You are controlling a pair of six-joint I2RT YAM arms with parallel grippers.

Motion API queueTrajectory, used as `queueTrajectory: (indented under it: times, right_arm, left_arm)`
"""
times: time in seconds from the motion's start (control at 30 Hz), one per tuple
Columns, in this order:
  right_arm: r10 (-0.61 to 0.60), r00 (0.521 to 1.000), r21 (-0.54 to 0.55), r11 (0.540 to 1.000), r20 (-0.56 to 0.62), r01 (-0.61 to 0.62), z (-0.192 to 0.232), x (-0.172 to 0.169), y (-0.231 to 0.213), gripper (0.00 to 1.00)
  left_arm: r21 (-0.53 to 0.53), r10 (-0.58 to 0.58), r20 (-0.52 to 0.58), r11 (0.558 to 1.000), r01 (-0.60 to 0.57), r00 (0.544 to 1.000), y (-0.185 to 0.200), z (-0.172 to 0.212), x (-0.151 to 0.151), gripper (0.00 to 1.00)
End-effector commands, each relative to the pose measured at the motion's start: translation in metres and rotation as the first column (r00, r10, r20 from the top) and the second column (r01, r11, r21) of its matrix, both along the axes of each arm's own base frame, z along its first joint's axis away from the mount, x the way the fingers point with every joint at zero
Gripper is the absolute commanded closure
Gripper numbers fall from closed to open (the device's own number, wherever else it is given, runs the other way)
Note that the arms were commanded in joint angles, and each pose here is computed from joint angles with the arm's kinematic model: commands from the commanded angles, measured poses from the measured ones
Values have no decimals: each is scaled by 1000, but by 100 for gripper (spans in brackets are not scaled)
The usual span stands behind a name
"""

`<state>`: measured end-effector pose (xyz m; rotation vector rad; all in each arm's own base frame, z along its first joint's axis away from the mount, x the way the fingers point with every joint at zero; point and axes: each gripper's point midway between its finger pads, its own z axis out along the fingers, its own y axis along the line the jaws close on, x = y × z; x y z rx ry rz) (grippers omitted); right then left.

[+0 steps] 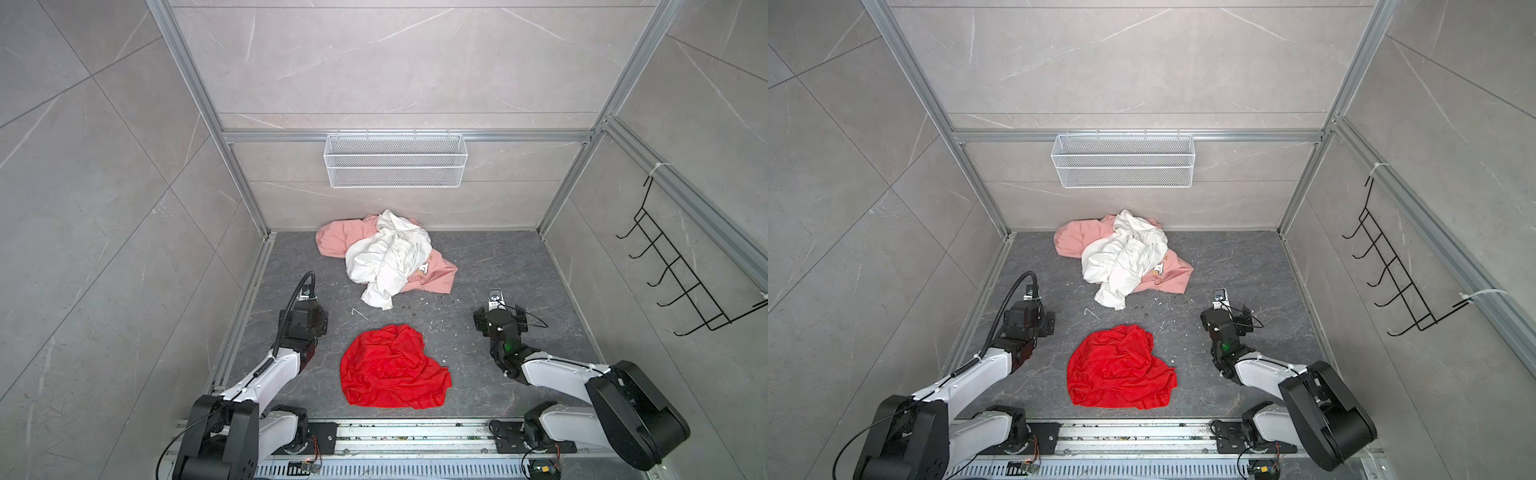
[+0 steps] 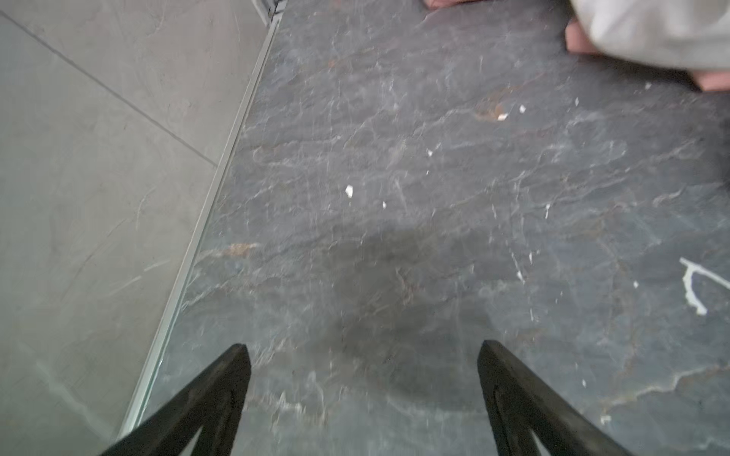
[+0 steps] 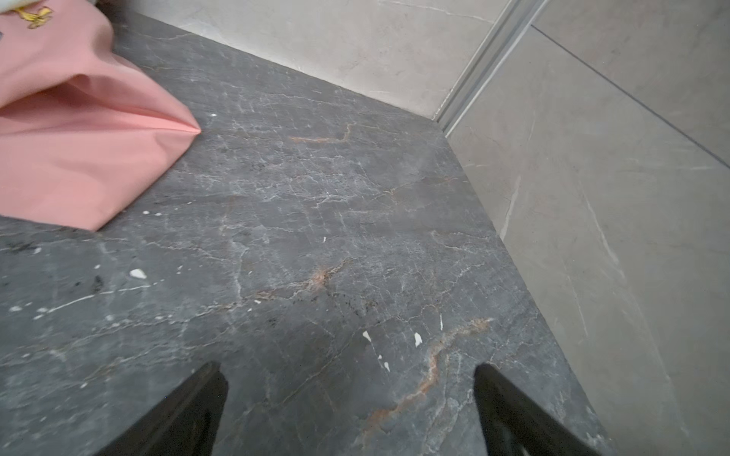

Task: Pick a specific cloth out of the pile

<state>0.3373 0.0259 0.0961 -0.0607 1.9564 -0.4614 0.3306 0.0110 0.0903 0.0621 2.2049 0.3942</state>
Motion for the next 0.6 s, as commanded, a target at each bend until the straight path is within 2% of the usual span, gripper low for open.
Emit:
queueTrajectory:
  times: [0.0,0.1,0.2,0.27,0.37,0.43,0.47,0.5,0.53,0.57]
  right_arm:
    - [33,975,97,994,220,-55,38,20,4,0]
    - [-1,973,145,989,230,-33,28,31,-9,0]
    - [11,983,177,983,183,-44,22,33,-11,0]
    - [26,980,210,975,196,-67,21,36,-15,1]
    - [28,985,274,959,168,-74,10,37,-23,0]
    - [2,978,270,961,209,-60,10,44,-30,0]
    - [15,990,287,956,137,-55,2,45,-27,0]
    - [23,993,310,949,113,-57,0,47,-28,0]
    - [22,990,309,949,139,-64,3,49,-30,0]
    - [18,989,300,952,150,-63,3,48,-31,0]
  left_arm:
    - [-21,-97,158,995,102,983,-15,27,34,9]
    - [-73,-63,187,994,78,980,-12,27,46,10]
    - [-106,-74,206,990,97,976,-13,22,52,12]
    - [-118,-68,213,988,95,975,-10,16,55,13]
    - [-170,-34,231,983,75,972,0,9,59,15]
    - [-218,32,244,976,23,969,16,5,59,14]
    - [-246,55,253,969,10,966,23,3,57,14]
    - [-255,53,254,967,14,966,23,1,56,13]
    - [-253,49,261,967,20,964,23,1,56,12]
    - [-256,47,264,966,23,963,22,-1,55,0]
